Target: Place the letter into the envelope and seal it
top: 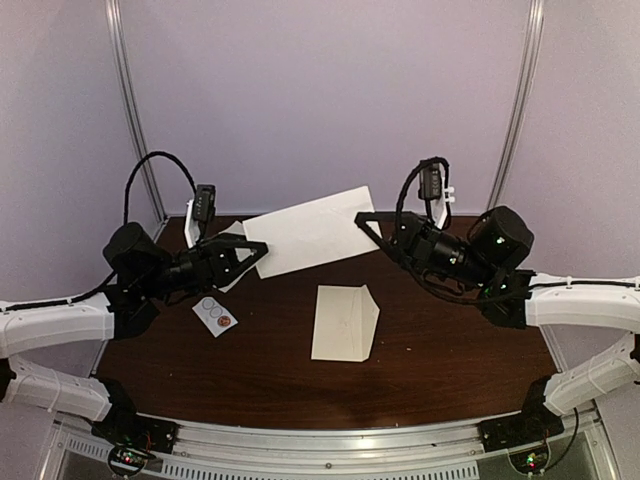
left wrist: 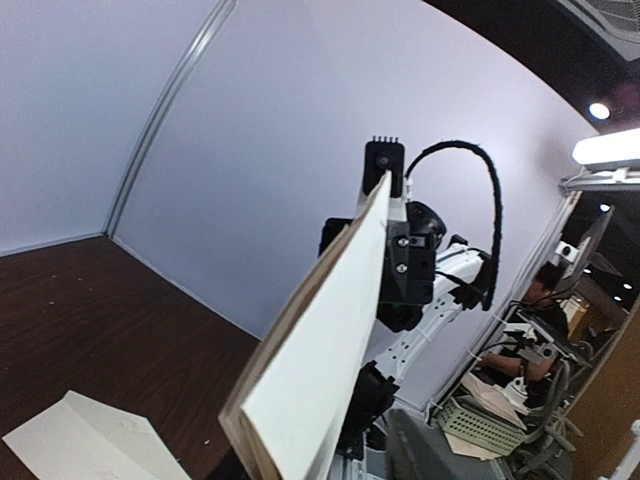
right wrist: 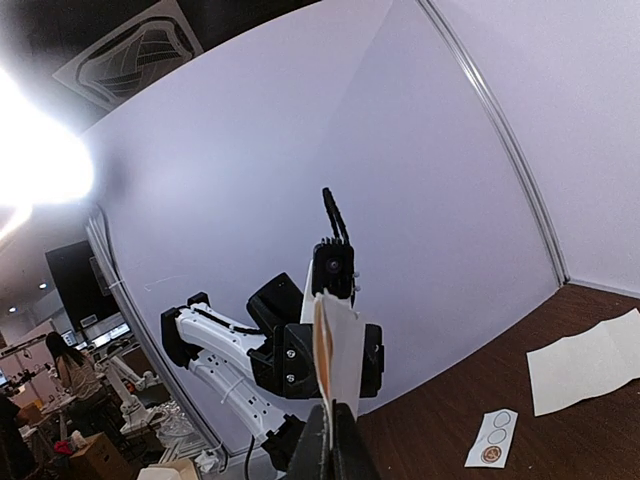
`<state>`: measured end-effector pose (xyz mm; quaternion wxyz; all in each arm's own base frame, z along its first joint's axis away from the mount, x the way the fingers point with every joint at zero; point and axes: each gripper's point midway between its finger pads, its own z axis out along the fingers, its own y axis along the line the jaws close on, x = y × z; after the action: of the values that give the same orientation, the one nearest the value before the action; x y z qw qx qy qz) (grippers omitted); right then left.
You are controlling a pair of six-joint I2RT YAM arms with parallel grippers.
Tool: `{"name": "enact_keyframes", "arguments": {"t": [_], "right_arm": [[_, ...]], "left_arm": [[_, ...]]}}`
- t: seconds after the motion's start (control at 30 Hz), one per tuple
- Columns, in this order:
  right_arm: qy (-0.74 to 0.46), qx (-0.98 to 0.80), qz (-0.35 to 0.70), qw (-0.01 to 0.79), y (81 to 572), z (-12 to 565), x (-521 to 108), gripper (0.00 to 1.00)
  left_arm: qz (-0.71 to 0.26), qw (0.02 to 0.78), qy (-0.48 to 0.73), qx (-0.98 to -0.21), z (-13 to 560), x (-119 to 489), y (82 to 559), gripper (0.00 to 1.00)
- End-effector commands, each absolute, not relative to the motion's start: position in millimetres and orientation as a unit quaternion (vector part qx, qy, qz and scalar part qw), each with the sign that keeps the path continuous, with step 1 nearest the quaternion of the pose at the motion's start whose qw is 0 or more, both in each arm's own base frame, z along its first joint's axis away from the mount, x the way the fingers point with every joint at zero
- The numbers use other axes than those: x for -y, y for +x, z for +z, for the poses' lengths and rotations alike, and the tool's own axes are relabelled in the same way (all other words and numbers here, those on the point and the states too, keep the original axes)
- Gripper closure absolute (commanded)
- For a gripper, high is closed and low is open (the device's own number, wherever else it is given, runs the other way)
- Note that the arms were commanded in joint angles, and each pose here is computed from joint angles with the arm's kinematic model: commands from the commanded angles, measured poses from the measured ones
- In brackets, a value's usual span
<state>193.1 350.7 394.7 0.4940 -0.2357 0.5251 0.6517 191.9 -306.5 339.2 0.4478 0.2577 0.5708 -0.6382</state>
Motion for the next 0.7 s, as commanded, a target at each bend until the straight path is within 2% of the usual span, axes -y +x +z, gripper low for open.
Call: {"name": "enact_keyframes", "arguments": {"t": [0.0,0.13,0.2,0.27,0.37,0.43,0.5,0.67], "right_arm": [[-0.233,-0.513,0.663,0.493,189,399,-349,1.00],[-0.228,-0.521,0.664,0.487,190,394,-350,1.00],[-0.225,-0.525,0.665,0.481,191,390,-350,0.99],[-0.221,-0.539,0.659,0.476,196,384,-350,0.81],[-0.210,-0.572,0.633,0.477,211,373,-342,0.34],[-0.202,-0.618,0.589,0.480,225,358,-332,0.15],[-0.203,-0.661,0.534,0.487,239,343,-319,0.06],[-0.236,-0.734,0.404,0.493,258,320,-290,0.00]], "left_arm": [[-0.666,0.456,0.269,-0.525,354,304,180,0.72],[-0.675,0.453,0.259,-0.523,352,304,181,1.00],[-0.674,0.451,0.258,-0.525,349,304,181,1.00],[-0.671,0.453,0.258,-0.527,347,303,182,1.00],[-0.650,0.457,0.274,-0.542,341,305,182,1.00],[-0.617,0.453,0.296,-0.571,330,309,186,1.00],[-0.577,0.437,0.321,-0.610,311,312,189,1.00],[-0.506,0.393,0.402,-0.654,282,317,186,1.00]]}}
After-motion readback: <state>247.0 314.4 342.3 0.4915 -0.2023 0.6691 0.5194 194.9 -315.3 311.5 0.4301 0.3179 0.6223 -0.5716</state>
